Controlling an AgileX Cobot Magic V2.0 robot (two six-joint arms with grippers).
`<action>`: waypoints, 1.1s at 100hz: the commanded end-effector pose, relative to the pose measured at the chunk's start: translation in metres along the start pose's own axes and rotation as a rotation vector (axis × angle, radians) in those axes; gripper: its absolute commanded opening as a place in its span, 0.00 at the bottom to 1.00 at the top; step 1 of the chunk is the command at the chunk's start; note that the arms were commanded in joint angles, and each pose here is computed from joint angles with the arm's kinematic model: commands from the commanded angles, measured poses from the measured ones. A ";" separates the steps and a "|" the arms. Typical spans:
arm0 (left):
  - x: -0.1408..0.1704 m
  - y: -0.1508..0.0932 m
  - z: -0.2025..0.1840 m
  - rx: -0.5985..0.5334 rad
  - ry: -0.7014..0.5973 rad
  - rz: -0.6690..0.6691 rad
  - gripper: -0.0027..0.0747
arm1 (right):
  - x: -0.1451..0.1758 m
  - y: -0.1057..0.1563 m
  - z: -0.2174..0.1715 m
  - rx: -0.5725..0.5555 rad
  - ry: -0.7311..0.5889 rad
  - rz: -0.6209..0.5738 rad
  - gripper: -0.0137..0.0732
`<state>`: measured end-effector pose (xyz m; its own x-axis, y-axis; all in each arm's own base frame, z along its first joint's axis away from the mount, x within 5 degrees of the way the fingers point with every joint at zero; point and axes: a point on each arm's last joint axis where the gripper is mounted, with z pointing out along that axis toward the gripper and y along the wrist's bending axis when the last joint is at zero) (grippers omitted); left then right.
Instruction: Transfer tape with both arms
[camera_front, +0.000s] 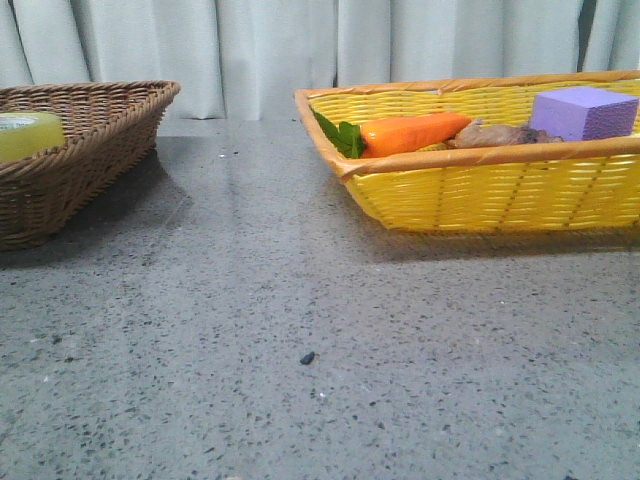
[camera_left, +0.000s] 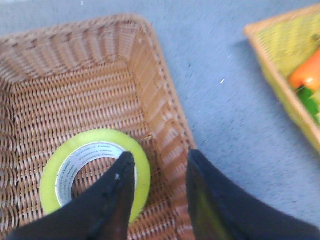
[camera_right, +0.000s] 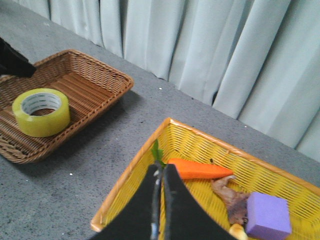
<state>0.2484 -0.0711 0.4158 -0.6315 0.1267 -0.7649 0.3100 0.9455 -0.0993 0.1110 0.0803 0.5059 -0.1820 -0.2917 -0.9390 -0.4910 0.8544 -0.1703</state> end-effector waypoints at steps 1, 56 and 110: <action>-0.006 -0.006 -0.037 0.030 -0.164 -0.020 0.27 | 0.007 -0.005 -0.017 -0.011 -0.184 0.010 0.07; 0.113 -0.009 -0.101 0.004 -0.451 0.006 0.01 | 0.153 -0.005 -0.026 0.039 -0.232 -0.039 0.07; 0.235 -0.003 -0.094 -0.003 -0.637 0.011 0.01 | 0.217 -0.021 -0.058 0.141 -0.382 -0.062 0.07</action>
<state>0.0363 -0.0178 0.2889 -0.1889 -0.0149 -0.9819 0.3140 0.9465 -0.0748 0.0366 -0.0215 0.3157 0.0898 -0.1876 -0.9781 -0.3879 0.8980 -0.2079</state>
